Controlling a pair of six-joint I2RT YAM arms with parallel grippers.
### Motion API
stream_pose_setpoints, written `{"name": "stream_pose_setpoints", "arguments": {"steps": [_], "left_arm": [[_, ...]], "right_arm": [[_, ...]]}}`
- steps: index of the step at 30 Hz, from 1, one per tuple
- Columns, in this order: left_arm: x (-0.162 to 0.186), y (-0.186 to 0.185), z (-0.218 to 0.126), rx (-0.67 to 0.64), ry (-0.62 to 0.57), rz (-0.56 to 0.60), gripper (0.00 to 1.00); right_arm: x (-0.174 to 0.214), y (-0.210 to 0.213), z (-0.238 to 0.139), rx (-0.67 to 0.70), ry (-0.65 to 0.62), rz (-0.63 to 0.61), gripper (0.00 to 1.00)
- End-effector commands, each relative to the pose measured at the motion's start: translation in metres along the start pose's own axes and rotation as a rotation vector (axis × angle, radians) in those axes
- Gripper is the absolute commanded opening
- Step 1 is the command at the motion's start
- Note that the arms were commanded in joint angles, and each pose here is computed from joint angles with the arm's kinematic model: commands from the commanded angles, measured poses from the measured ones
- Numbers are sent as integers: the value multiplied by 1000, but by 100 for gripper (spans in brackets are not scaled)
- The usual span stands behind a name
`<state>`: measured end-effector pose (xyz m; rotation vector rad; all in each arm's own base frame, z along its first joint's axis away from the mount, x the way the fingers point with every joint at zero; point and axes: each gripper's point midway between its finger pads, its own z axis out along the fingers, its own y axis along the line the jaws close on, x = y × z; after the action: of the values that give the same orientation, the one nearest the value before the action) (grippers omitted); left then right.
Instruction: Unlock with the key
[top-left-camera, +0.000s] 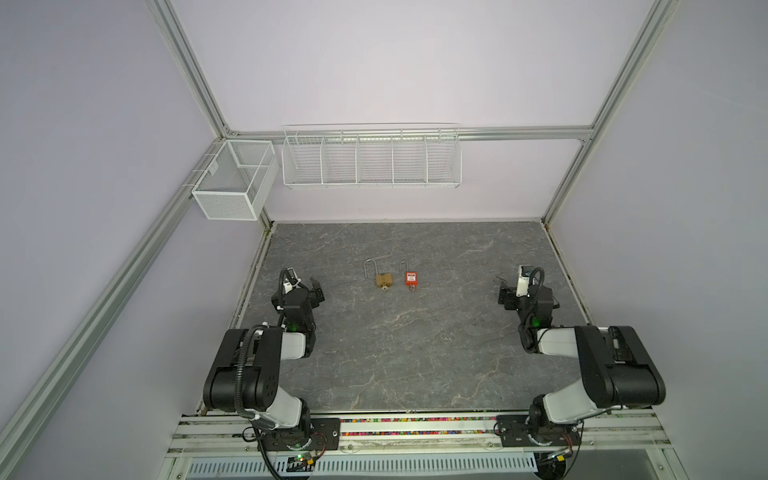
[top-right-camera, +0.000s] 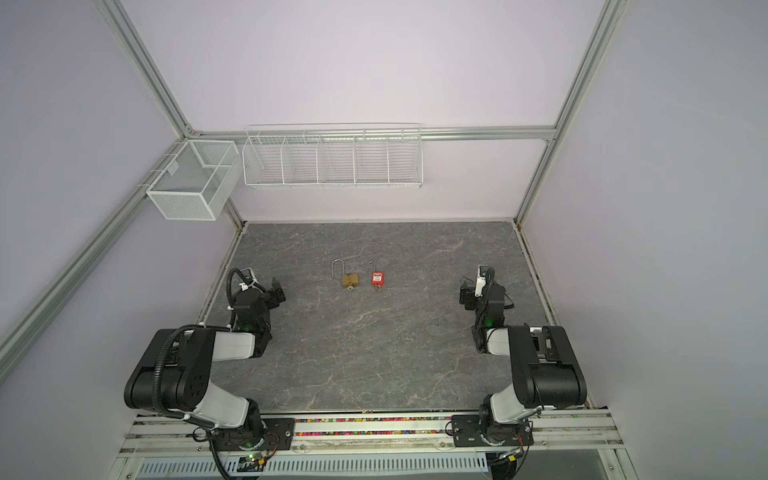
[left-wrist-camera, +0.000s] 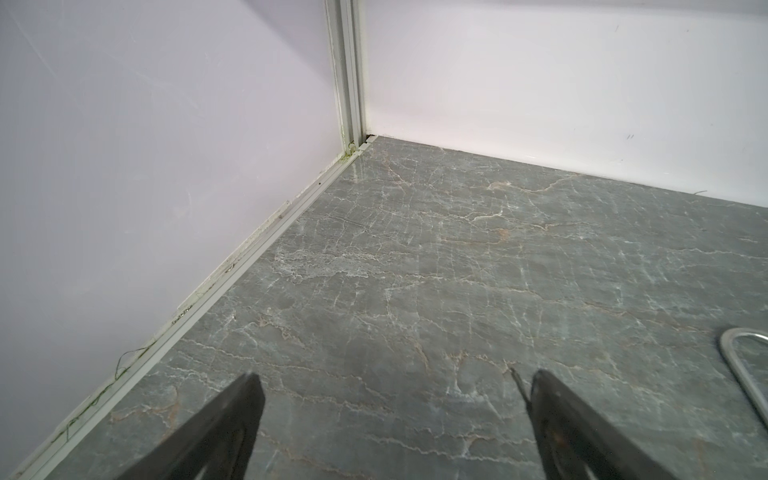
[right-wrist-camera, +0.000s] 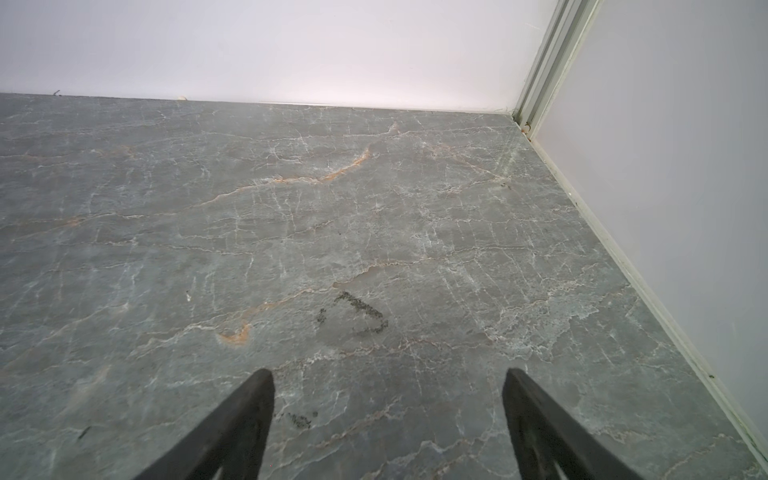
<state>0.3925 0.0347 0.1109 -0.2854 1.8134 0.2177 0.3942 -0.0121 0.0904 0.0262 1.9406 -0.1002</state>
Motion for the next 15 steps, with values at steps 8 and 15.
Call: {"name": "stream_pose_setpoints", "arguments": {"steps": [8,15], "left_arm": [[-9,-5,1,14,-38,8,99],[-9,-4,1,14,-38,8,99]], "right_arm": [[-3,3,-1,-15,-6,0,88],[-2,4,0,-17,-3,-1,88]]}}
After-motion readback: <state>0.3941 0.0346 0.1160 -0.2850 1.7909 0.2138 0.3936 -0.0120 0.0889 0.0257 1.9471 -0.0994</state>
